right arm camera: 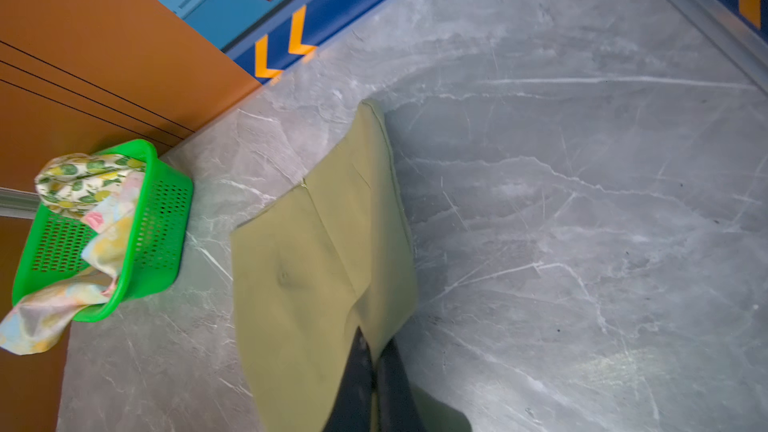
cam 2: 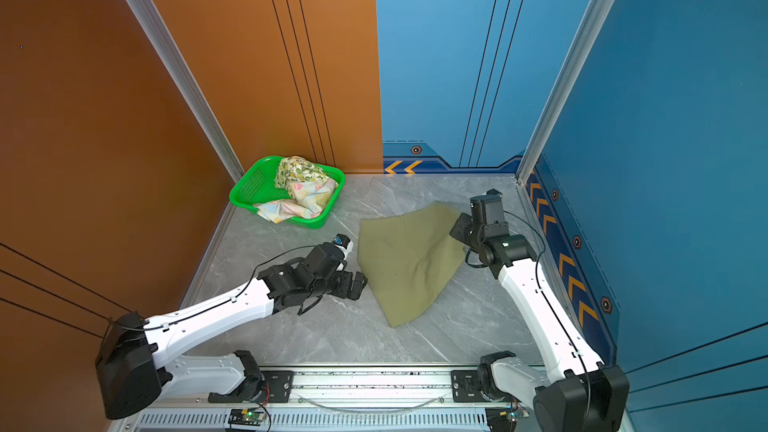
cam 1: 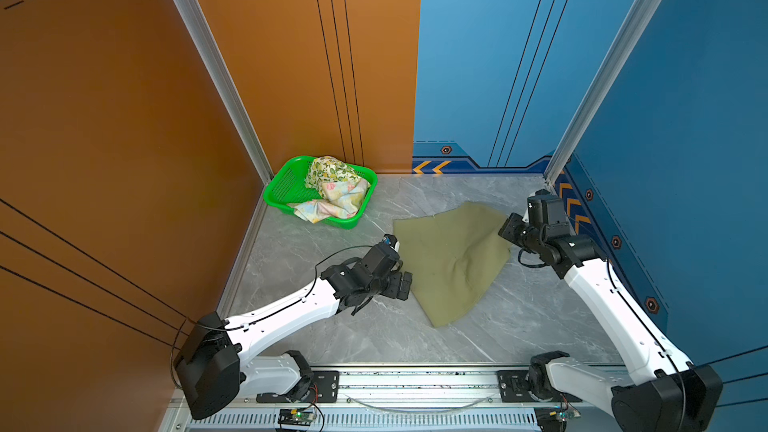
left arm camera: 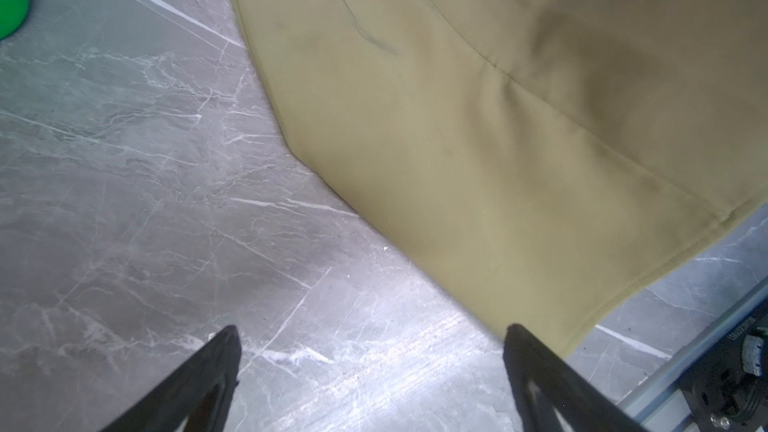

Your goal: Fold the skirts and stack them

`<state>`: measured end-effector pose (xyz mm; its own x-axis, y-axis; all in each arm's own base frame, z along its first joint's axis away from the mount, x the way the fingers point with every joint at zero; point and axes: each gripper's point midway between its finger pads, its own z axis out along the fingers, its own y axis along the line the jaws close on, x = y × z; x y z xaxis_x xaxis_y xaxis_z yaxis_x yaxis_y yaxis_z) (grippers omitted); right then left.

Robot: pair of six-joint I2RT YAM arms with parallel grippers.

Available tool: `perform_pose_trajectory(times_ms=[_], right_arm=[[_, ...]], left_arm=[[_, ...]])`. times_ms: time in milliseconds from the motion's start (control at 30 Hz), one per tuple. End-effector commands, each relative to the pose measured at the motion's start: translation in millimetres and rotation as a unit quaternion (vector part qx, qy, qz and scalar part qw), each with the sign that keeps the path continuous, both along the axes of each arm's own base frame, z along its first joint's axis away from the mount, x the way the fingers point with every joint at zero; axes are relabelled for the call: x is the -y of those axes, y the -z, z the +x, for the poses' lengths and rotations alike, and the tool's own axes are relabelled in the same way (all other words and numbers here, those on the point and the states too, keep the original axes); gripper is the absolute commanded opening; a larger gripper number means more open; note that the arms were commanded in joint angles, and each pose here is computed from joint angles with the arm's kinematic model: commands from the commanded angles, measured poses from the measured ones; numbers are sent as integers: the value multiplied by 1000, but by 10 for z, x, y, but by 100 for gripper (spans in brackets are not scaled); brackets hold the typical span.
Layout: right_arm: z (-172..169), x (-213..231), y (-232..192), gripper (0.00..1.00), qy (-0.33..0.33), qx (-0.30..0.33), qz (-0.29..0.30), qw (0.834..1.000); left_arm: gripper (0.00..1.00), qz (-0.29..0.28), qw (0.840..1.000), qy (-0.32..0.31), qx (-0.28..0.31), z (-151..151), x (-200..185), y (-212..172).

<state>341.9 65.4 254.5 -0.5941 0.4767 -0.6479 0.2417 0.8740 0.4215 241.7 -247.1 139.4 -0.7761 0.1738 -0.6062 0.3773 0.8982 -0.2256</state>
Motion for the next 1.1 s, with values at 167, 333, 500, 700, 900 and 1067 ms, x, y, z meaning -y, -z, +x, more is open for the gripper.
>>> perform_pose_trajectory(times_ms=[167,333,500,700,900,1067], right_arm=[[170,-370,-865,0,-2,82,-15,997],[239,-658,-1238,0,-14,124,-20,992],[262,-895,-1561,0,-24,160,-28,986],[240,-958,-1803,0,-15,187,-47,981],[80,-740,-1562,0,5,160,-89,983],[-265,-296,-809,1,31,76,-96,992]], left_arm=[[99,-5,1000,8,22,-65,15,-57],[99,-23,998,32,42,-145,125,-115],[99,-30,997,50,60,-235,225,-128],[99,-36,996,56,66,-301,283,-76],[99,-38,997,39,57,-309,231,-4],[98,-37,998,12,51,-232,74,-26]])
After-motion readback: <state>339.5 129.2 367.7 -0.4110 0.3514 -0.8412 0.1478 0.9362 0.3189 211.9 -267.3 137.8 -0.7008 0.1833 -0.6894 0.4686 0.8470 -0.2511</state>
